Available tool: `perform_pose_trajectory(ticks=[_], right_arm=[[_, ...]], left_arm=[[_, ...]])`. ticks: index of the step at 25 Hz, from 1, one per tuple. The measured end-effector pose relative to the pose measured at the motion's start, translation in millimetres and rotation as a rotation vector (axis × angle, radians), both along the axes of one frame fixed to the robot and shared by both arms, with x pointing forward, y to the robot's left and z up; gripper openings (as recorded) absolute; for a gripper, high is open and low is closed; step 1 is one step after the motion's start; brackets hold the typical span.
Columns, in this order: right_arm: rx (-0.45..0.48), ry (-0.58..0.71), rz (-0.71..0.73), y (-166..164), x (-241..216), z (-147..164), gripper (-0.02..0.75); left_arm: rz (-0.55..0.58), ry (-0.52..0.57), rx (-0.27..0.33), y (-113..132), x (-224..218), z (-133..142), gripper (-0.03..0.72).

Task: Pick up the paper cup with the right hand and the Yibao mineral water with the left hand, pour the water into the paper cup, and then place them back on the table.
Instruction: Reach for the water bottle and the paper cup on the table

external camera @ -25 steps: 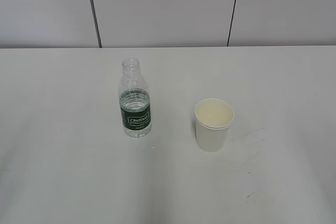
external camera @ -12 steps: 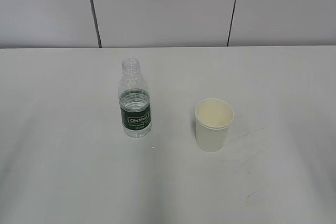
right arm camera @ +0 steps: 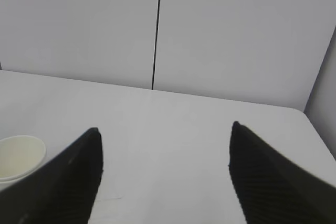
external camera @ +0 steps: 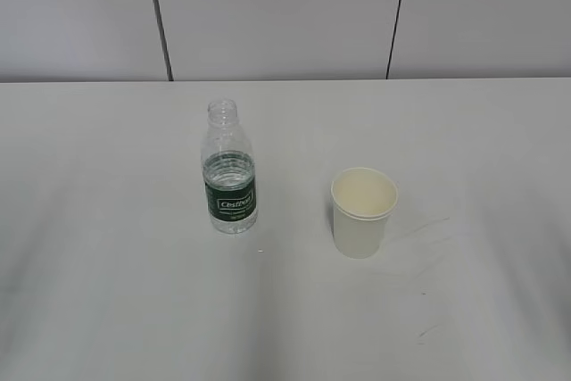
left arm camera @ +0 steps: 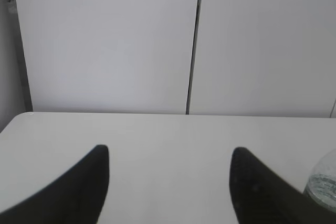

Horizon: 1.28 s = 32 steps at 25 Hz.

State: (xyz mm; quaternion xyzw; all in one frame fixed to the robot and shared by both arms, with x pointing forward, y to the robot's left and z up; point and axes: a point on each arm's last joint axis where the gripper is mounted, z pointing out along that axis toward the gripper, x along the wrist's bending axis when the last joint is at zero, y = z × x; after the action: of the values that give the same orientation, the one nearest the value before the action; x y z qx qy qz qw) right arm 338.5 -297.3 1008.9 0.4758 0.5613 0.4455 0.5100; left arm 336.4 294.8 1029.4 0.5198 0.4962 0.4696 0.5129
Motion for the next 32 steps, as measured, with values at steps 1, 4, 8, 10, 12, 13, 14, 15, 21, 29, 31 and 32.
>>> perform_pose_trajectory(ticks=[1, 4, 8, 10, 12, 13, 14, 15, 21, 29, 31, 32], right_arm=[[0.002, -0.005, 0.001, 0, 1, 0, 0.585], [0.003, -0.006, 0.003, 0, 1, -1, 0.585], [0.002, 0.015, 0.003, 0, 4, -3, 0.585], [0.003, 0.027, 0.005, 0, 7, -4, 0.585], [0.002, 0.032, 0.008, 1, 10, -5, 0.585], [0.003, 0.038, 0.010, 1, 12, -6, 0.585], [0.003, 0.044, 0.011, 1, 14, -7, 0.585], [0.004, 0.054, 0.012, 1, 16, -8, 0.585], [0.007, 0.067, 0.026, 2, 29, -13, 0.585], [0.013, 0.125, 0.034, 3, 41, -24, 0.585], [0.015, 0.135, 0.037, 3, 45, -27, 0.585], [0.016, 0.138, 0.039, 3, 47, -28, 0.585]], left_arm=[[0.000, 0.012, 0.001, 0, 4, -1, 0.449], [0.001, 0.057, 0.004, -1, 16, -7, 0.449], [0.002, 0.133, 0.010, -2, 35, -19, 0.449], [0.003, 0.144, 0.011, -3, 43, -23, 0.449], [0.003, 0.160, 0.012, -3, 51, -28, 0.449], [0.003, 0.160, 0.012, -3, 54, -30, 0.449], [0.004, 0.168, 0.013, -4, 57, -32, 0.449], [0.004, 0.176, 0.014, -4, 60, -34, 0.449], [0.014, 0.221, -0.048, -4, 70, -45, 0.449], [0.016, 0.238, -0.053, -5, 75, -51, 0.449], [0.017, 0.258, -0.052, -5, 78, -55, 0.449], [0.017, 0.269, -0.051, -5, 79, -57, 0.449]])
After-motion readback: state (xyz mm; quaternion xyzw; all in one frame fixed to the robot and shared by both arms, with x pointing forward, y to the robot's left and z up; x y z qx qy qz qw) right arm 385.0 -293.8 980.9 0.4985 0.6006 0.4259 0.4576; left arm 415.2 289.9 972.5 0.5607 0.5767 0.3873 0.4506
